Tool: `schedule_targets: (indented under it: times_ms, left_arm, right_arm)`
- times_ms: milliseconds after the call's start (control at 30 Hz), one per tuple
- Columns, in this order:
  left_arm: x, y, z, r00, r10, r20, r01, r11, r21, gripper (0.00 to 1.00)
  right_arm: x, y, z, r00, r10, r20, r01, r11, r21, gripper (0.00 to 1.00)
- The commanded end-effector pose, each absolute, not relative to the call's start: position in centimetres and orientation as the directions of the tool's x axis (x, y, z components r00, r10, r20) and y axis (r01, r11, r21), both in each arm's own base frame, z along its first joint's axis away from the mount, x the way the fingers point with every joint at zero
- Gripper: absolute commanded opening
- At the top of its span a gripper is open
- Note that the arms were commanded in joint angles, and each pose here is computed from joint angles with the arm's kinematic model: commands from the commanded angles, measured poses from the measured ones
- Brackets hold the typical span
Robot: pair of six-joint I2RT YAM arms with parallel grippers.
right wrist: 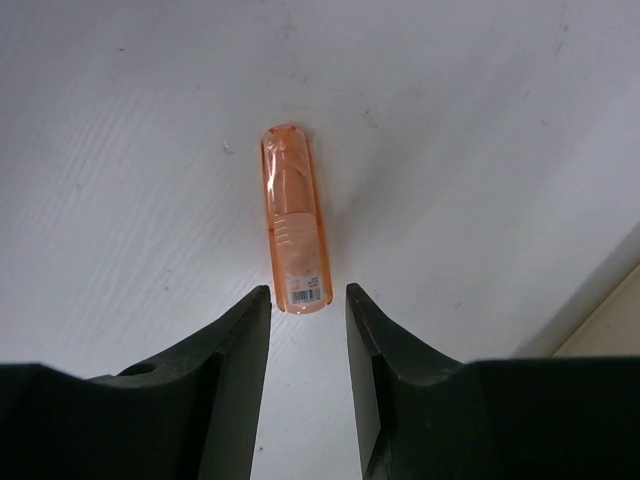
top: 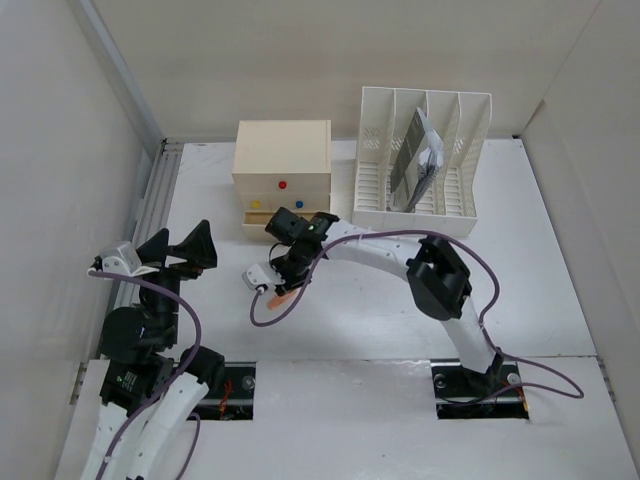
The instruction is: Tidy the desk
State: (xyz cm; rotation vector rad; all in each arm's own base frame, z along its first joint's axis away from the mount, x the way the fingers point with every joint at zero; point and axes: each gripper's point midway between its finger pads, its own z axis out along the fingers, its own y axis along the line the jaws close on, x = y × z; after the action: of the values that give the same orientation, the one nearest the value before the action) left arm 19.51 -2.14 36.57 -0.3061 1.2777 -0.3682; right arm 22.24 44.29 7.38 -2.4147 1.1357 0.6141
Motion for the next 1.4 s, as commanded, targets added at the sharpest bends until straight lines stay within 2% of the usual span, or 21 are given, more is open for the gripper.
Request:
schedule_targets:
  times_ms: [0,500,600,633,733,1000,1167,1367]
  left_arm:
    - [19.1,-1.8,38.0,0.301,-0.439,-0.847,0.112,0.898,-0.425,1.0]
    - [18.9,-1.8,38.2,0.306,-0.442,-0.843,0.123,0.897,-0.425,1.0]
    - [18.9,-1.8,38.2,0.306,-0.442,-0.843,0.123,0.897,-0.425,1.0]
    - [18.9,-1.8,38.2,0.306,-0.442,-0.843,0.123,0.897,-0.425,1.0]
    - [18.9,-1.8,38.2,0.306,-0.442,-0.843,0.123,0.897,-0.425,1.0]
    - [18.9,-1.8,38.2,0.306,-0.442,-0.843,0.123,0.897,-0.425,1.0]
    - [18.9,-1.8,38.2,0.306,-0.442,-0.843,0.123,0.897,-0.425,1.0]
    - [18.9,-1.8,38.2,0.306,-0.442,-0.843,0.123,0.897,-0.425,1.0]
  right_arm:
    - [23.4,45.9,6.6,0.541,-0.648,-0.537,-0.827,-0.526,-0.199,0.42]
    - [24.1,46.2,3.6,0.507,-0.707,-0.493,-0.853,-0.492,-0.174,0.43]
    - [24.2,46.0,3.1,0.498,-0.72,-0.484,-0.859,-0.484,-0.164,0.34]
    - [24.2,46.0,3.1,0.498,-0.72,-0.484,-0.859,-0.484,-0.164,0.25]
    - [24.4,46.2,3.3,0.492,-0.725,-0.482,-0.864,-0.473,-0.171,0.16]
    - [26.5,47.0,10.5,0.5,-0.704,-0.505,-0.865,-0.376,-0.334,0.13]
    - [29.4,47.4,15.4,0.475,-0.72,-0.506,-0.848,-0.223,-0.48,0.13]
    - [31.9,46.5,18.1,0.421,-0.755,-0.502,-0.822,-0.085,-0.563,0.13]
